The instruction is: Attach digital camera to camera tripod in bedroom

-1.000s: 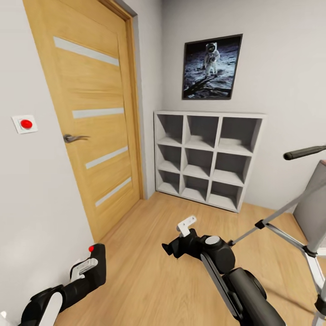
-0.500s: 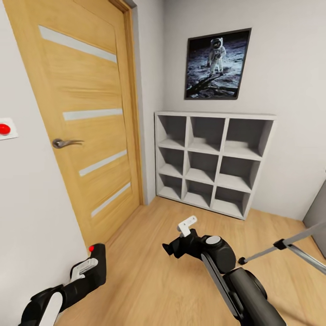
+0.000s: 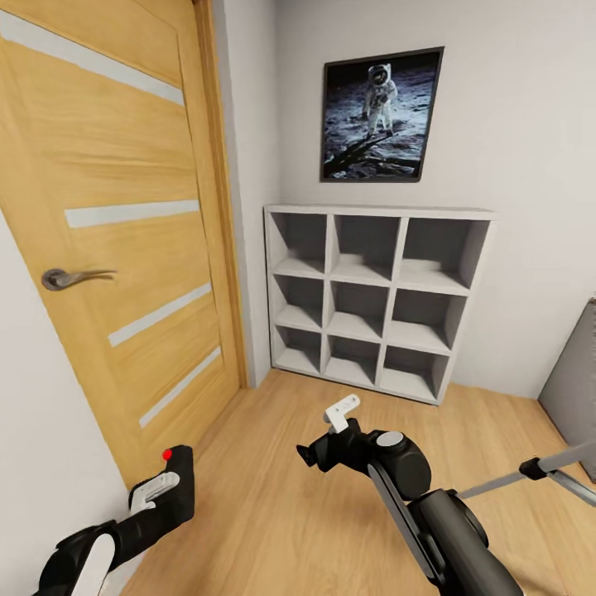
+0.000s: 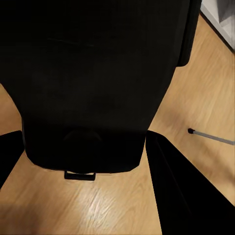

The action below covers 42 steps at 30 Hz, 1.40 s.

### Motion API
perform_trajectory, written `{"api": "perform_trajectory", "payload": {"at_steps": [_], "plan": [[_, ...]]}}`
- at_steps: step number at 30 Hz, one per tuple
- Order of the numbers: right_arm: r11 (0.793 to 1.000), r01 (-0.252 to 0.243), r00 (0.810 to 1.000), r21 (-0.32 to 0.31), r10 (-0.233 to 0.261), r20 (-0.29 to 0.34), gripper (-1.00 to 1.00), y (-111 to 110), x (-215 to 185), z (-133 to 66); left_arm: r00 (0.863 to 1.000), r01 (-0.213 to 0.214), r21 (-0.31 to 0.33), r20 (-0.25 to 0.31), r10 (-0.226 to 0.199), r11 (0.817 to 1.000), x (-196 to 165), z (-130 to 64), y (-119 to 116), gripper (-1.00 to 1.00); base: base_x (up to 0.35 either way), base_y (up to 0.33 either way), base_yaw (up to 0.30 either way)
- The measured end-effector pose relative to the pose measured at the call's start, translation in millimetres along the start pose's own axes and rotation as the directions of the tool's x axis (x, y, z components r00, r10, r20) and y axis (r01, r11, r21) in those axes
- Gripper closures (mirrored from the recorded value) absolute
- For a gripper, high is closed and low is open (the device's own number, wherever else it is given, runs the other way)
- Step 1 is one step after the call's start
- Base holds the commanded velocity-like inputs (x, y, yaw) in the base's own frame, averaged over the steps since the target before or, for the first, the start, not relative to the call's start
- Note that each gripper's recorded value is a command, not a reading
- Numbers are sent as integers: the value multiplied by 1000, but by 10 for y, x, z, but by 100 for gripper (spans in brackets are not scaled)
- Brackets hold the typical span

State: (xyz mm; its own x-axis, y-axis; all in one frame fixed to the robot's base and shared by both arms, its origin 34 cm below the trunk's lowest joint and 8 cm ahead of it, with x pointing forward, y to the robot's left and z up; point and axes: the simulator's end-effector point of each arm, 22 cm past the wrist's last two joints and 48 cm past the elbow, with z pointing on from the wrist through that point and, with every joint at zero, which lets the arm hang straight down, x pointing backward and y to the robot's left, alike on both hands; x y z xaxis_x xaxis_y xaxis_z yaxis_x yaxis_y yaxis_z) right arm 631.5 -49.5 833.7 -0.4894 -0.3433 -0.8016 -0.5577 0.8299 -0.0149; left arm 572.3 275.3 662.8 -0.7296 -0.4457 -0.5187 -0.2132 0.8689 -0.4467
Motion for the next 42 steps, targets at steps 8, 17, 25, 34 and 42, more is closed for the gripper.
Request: {"api": "perform_trajectory", "payload": {"at_steps": [8, 17, 25, 34, 42], "plan": [[1000, 2, 1000, -1, -2, 0, -100, 10, 0, 1, 1000, 0, 1, 0, 0, 1000, 1, 0, -2, 100, 305, 129, -271], [1000, 4, 1000, -2, -4, -1, -100, 11, 4, 4, 1000, 0, 2, 0, 0, 1000, 0, 2, -3, 100, 276, 1, -187], [1000, 7, 1000, 9, -6, -17, -100, -48, 38, 13, 1000, 25, 21, -7, -25, 999, 51, -14, -45, 100, 38, -5, -19], [1000, 7, 999, 20, -6, -41, -100, -72, 84, -3, 997, 60, 36, -46, -58, 998, 320, -56, 33, 100, 0, 0, 0], [1000, 7, 999, 20, -6, -40, -100, -72, 84, -3, 996, 67, 54, -61, -63, 996, 419, -71, 22, 100, 0, 0, 0]]}}
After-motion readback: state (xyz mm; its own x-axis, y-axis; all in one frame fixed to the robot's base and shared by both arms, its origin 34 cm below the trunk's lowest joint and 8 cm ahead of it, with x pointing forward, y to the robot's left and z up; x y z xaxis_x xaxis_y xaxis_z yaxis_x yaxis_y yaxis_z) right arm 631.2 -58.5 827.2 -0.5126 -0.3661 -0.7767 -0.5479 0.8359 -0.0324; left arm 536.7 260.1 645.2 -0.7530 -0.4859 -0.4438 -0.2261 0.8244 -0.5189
